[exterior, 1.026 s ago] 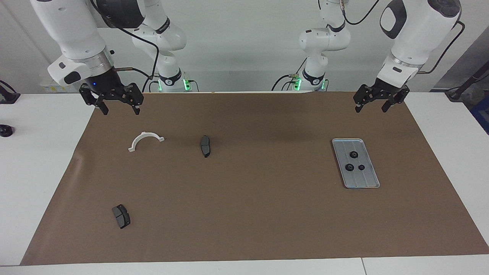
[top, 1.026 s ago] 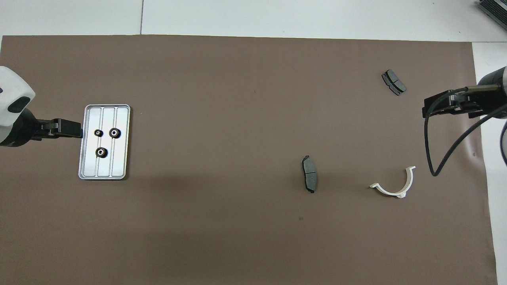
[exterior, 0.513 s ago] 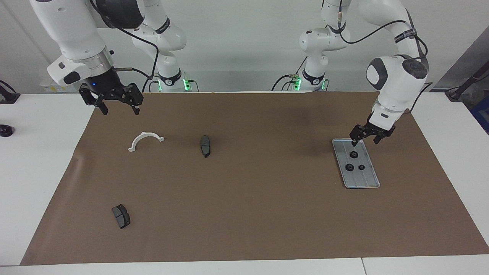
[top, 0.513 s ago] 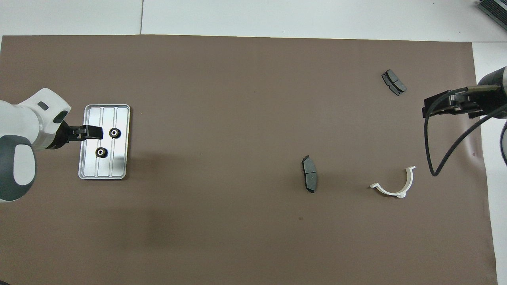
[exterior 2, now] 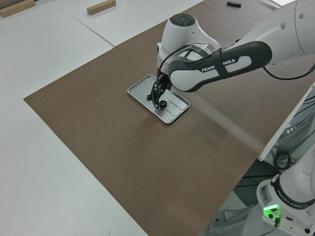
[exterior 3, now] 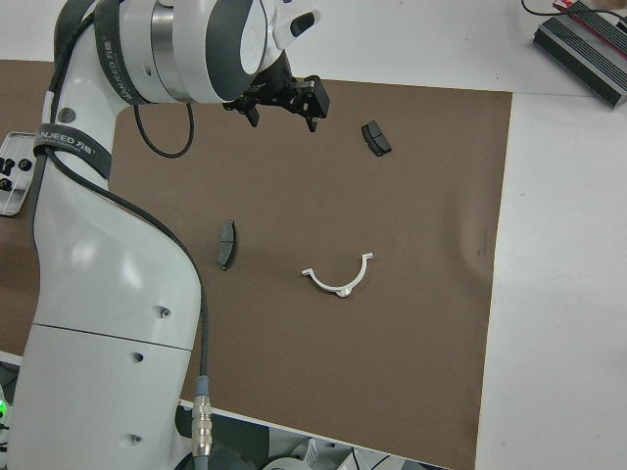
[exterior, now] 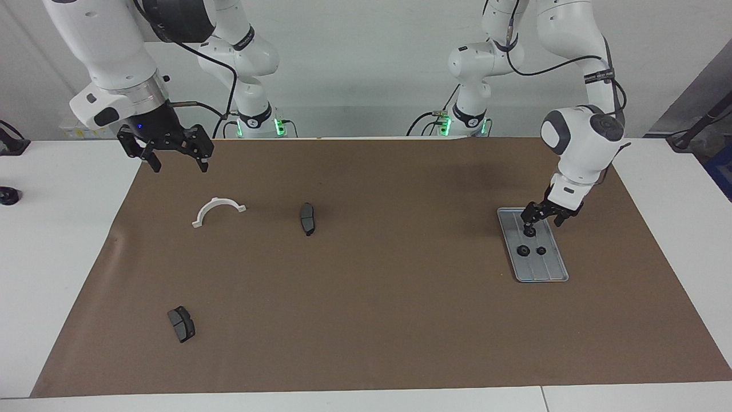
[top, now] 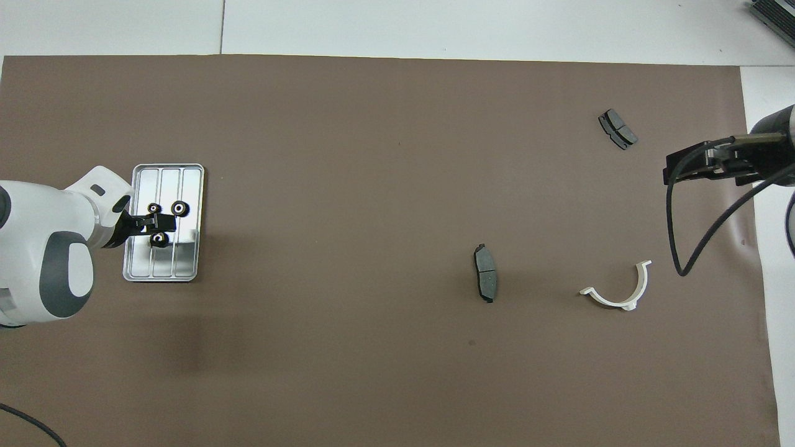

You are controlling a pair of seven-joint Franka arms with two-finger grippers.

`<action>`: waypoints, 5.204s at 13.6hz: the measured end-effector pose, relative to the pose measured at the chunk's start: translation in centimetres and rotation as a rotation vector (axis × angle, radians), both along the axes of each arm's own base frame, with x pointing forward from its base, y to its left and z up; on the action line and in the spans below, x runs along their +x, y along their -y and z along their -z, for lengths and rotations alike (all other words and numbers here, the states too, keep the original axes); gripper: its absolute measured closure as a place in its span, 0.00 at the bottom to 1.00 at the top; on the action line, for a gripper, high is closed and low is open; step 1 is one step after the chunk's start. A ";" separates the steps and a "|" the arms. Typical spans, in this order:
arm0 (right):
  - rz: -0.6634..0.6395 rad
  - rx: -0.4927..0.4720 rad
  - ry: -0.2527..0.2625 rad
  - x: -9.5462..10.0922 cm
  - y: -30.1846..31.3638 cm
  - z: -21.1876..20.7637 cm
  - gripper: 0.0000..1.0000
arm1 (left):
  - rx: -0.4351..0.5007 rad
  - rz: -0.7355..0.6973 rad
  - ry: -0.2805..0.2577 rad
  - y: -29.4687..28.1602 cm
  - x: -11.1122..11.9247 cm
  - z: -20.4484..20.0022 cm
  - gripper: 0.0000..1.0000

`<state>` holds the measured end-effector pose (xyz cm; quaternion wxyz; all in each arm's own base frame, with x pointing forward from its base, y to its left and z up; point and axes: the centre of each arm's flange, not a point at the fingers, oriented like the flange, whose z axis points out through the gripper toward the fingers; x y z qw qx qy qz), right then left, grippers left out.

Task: Place bearing gear from tray to pile
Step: 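Lower the left gripper onto a black gear in the tray and grasp, then carry the gear with the left gripper to mid-table and release, then reach the right gripper to the gear while the left gripper returns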

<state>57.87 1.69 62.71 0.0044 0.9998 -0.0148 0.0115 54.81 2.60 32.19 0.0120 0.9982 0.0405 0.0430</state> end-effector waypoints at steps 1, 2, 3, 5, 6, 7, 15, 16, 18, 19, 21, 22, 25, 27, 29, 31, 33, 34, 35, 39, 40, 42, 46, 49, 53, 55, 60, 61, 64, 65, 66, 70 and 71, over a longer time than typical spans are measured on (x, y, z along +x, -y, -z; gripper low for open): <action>0.000 0.000 0.000 0.0 0.0 0.0 0.00 | 0.000 -0.001 0.000 0.0 -0.1 0.4 0.00; 0.000 0.000 0.000 0.0 0.0 0.0 0.00 | 0.000 -0.001 0.001 0.0 -0.1 0.8 0.07; 0.000 0.000 0.000 0.0 0.0 0.0 0.00 | 0.000 -0.001 0.004 0.0 -0.1 1.1 0.08; 0.000 0.000 0.000 0.0 0.0 0.0 0.00 | -0.001 -0.001 0.001 0.1 -0.1 1.7 0.27; 0.000 0.000 0.000 0.0 0.0 0.0 0.00 | -0.001 0.000 -0.001 0.1 -0.1 1.9 0.28; 0.000 0.000 0.000 0.0 0.0 0.0 0.00 | -0.001 0.000 -0.005 0.1 -0.1 2.1 0.32; 0.000 0.000 0.000 0.0 0.0 0.0 0.00 | -0.002 0.001 -0.009 0.2 -0.2 2.3 0.45; 0.000 0.000 0.000 0.0 0.0 0.0 0.00 | -0.002 0.001 -0.009 0.2 -0.2 2.3 0.45; 0.000 0.000 0.000 0.0 0.0 0.0 0.00 | -0.002 0.001 -0.011 0.2 -0.2 2.3 0.48; 0.000 0.000 0.000 0.0 0.0 0.0 0.00 | -0.002 0.000 -0.010 0.2 -0.2 2.2 0.56; 0.000 0.000 0.000 0.0 0.0 0.0 0.00 | -0.002 -0.001 -0.012 0.1 -0.3 2.1 0.66; 0.000 0.000 0.000 0.0 0.0 0.0 0.00 | -0.002 -0.001 -0.014 0.1 -0.3 2.1 0.66; 0.001 0.000 0.000 0.0 0.0 0.0 0.00 | -0.005 0.001 -0.050 0.1 -0.1 1.7 0.66; 0.001 0.000 0.000 0.0 0.1 0.0 0.00 | -0.008 0.008 -0.074 0.4 0.7 -0.2 0.66; 0.001 0.000 -0.001 0.0 0.1 0.0 0.00 | -0.009 0.033 -0.086 1.9 2.1 -4.2 0.66; 0.001 0.000 -0.003 0.0 0.1 0.1 0.00 | -0.012 0.017 -0.078 5.8 3.0 -8.3 0.66; 0.001 0.000 -0.003 0.0 0.1 0.1 0.00 | -0.022 -0.048 -0.059 12.9 2.7 -9.8 0.66; 0.001 0.000 -0.003 0.0 0.1 0.1 0.00 | -0.030 -0.075 -0.046 16.8 2.1 -9.9 0.66; 0.001 0.000 -0.003 0.0 0.1 0.1 0.00 | -0.044 -0.094 -0.022 20.5 1.5 -9.9 0.66; 0.002 -0.001 -0.026 -0.3 0.1 0.2 0.00 | -0.124 -0.164 0.054 31.4 -1.0 -8.4 0.66; 0.002 -0.001 -0.030 -0.4 0.1 0.2 0.00 | -0.140 -0.180 0.056 34.0 -1.6 -7.1 0.66; 0.001 -0.001 -0.030 -0.5 0.1 0.1 0.00 | -0.160 -0.207 0.040 39.0 -1.9 -4.2 0.66; -0.008 -0.001 -0.015 -0.3 -0.4 0.0 0.00 | -0.187 -0.212 0.045 42.7 -0.6 0.5 0.66; -0.009 0.000 -0.001 -0.1 -0.5 0.1 0.00 | -0.190 -0.214 0.049 42.7 -0.4 1.3 0.60; -0.012 0.002 0.012 1.3 -0.6 2.3 0.00 | -0.124 -0.241 -0.016 41.7 0.5 -1.0 0.12; -0.017 0.004 0.020 2.7 -0.9 4.2 0.00 | -0.118 -0.303 -0.007 37.9 2.6 -5.9 0.00; -0.076 0.020 0.068 6.8 -7.4 10.7 0.00 | -0.073 -0.469 -0.016 21.5 7.3 -11.5 0.00; -0.063 0.022 0.068 7.4 -9.3 12.7 0.00 | -0.064 -0.472 -0.023 18.5 8.0 -11.0 0.00; -0.053 0.039 0.077 8.8 -15.2 17.9 0.00 | -0.040 -0.444 -0.041 9.4 8.6 -8.6 0.00; -0.038 0.048 0.085 8.8 -17.8 19.0 0.00 | -0.041 -0.431 -0.024 6.4 8.4 -7.3 0.00; -0.026 0.057 0.092 8.6 -20.2 19.9 0.00 | -0.041 -0.425 -0.004 4.0 7.8 -5.9 0.00; -0.039 0.029 0.113 7.1 -30.0 23.3 0.00 | -0.037 -0.410 0.016 1.1 5.1 -1.3 0.00; -0.048 -0.002 0.118 6.5 -32.2 24.6 0.00 | -0.037 -0.408 0.017 1.2 5.0 -1.1 0.02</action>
